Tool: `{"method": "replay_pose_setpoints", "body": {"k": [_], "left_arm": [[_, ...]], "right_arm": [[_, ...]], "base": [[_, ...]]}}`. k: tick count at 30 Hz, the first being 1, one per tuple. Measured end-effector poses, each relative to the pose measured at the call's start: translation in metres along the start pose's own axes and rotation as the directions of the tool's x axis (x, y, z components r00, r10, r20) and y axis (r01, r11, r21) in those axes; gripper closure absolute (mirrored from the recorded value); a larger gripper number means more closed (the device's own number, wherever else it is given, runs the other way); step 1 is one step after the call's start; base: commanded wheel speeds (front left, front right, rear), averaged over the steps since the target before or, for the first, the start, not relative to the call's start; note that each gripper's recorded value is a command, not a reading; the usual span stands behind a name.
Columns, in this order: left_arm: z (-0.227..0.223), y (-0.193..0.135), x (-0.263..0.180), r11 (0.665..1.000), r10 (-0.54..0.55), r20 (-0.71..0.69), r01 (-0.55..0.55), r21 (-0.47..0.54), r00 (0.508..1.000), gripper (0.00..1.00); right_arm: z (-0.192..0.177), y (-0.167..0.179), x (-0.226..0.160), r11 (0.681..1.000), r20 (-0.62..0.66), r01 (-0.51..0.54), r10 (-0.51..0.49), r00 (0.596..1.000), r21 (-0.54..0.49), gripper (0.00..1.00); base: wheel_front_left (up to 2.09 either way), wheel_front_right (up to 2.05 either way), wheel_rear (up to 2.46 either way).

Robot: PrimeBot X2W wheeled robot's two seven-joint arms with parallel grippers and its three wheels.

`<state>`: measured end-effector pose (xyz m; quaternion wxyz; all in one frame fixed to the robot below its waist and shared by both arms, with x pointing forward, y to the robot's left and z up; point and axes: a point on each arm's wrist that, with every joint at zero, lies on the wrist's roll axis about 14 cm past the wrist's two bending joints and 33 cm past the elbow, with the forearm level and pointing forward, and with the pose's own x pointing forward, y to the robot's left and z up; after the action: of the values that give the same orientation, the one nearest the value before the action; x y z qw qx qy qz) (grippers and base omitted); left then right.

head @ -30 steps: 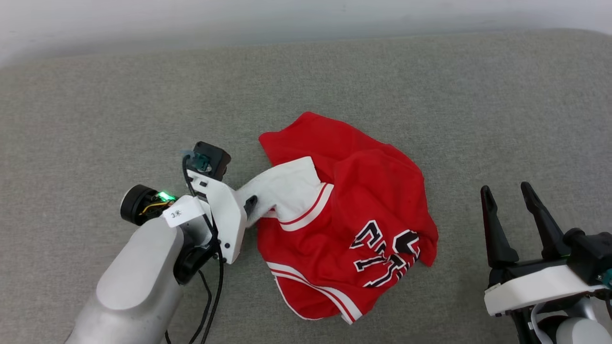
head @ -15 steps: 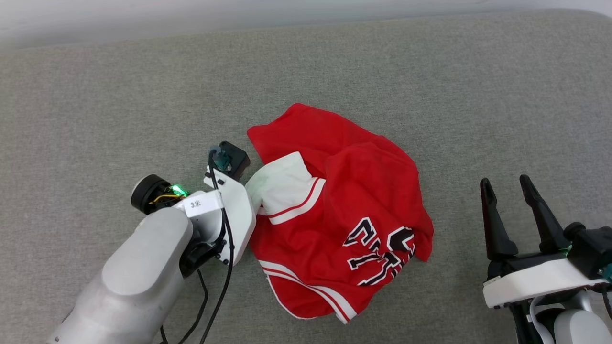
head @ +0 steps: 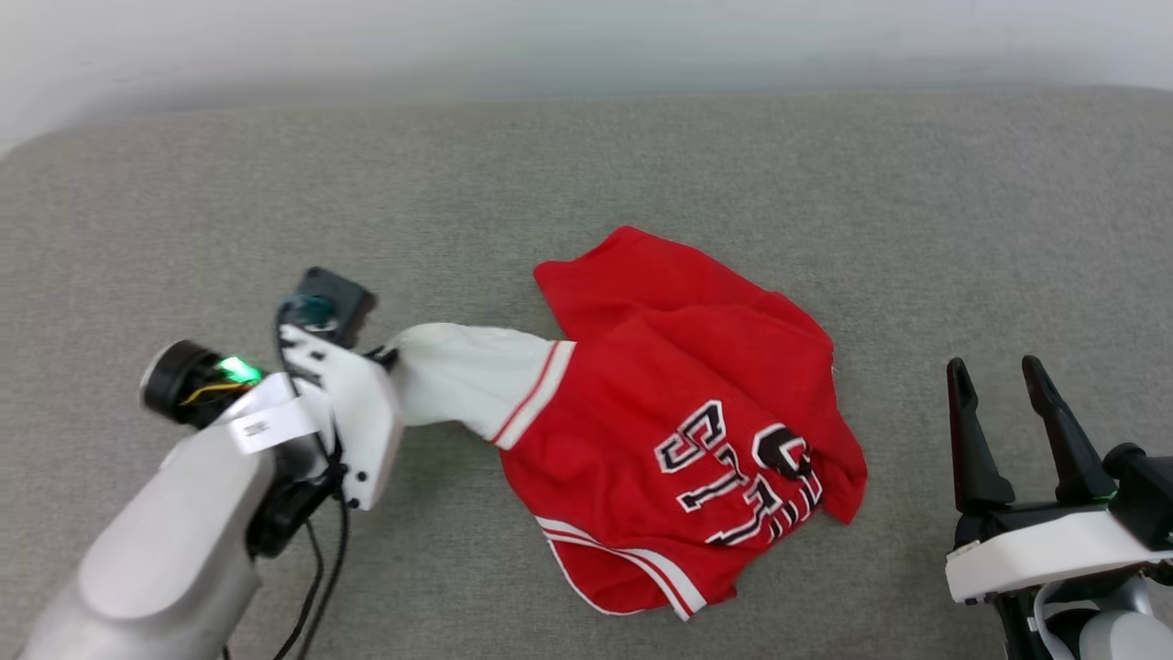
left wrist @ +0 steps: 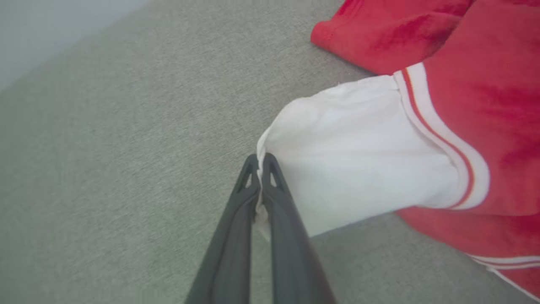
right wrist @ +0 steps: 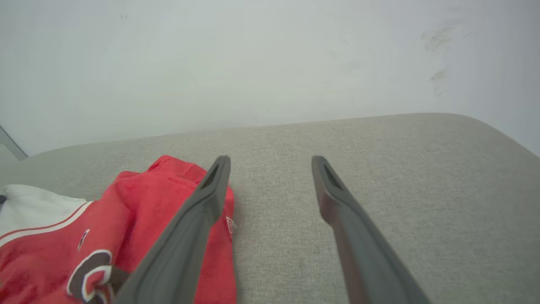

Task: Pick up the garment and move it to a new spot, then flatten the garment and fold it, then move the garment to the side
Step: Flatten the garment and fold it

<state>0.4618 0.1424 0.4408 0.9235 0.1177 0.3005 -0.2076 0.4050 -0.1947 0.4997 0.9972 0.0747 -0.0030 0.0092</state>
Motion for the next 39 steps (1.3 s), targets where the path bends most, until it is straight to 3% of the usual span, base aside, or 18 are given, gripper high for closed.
{"method": "replay_pose_setpoints", "body": {"k": [5, 11, 17, 22, 24, 31, 39], "left_arm": [[-0.007, 0.034, -0.035, 0.984, 0.144, 0.046, -0.138, -0.113, 0.988, 1.0], [-0.057, 0.065, -0.075, 0.911, 0.301, -0.031, -0.297, -0.286, 0.953, 1.0], [-0.124, 0.054, -0.095, 0.832, 0.316, -0.167, -0.357, -0.424, 0.934, 1.0], [-0.139, 0.033, -0.094, 0.807, 0.298, -0.158, -0.337, -0.484, 0.941, 1.0], [-0.134, 0.027, -0.093, 0.805, 0.295, -0.127, -0.318, -0.501, 0.947, 0.0], [-0.079, 0.038, -0.095, 0.832, 0.395, 0.131, -0.294, -0.471, 0.909, 0.0], [-0.015, 0.03, -0.109, 0.876, 0.432, 0.425, -0.259, -0.406, 0.795, 0.0]], "right_arm": [[0.002, 0.004, -0.002, 1.0, 0.005, -0.012, 0.012, 1.0, 0.004, 0.0], [0.004, 0.005, -0.006, 1.0, 0.008, -0.015, 0.015, 1.0, 0.006, 0.0], [0.006, 0.003, -0.01, 1.0, 0.006, -0.008, 0.008, 1.0, 0.004, 0.0], [0.009, 0.002, -0.016, 1.0, 0.005, -0.003, 0.003, 1.0, -0.001, 0.0], [0.012, 0.001, -0.018, 1.0, 0.011, -0.003, 0.003, 1.0, -0.002, 0.0], [0.021, 0.002, -0.026, 1.0, 0.02, -0.003, 0.003, 1.0, -0.014, 0.0], [0.008, -0.009, -0.036, 1.0, -0.059, 0.029, -0.029, 0.998, 0.002, 0.0]], "base": [[0.0, 0.0, 0.0], [0.0, 0.0, 0.0], [0.0, 0.0, 0.0], [0.0, 0.0, 0.0], [0.0, 0.0, 0.0], [0.0, 0.0, 0.0], [0.0, 0.0, 0.0]]}}
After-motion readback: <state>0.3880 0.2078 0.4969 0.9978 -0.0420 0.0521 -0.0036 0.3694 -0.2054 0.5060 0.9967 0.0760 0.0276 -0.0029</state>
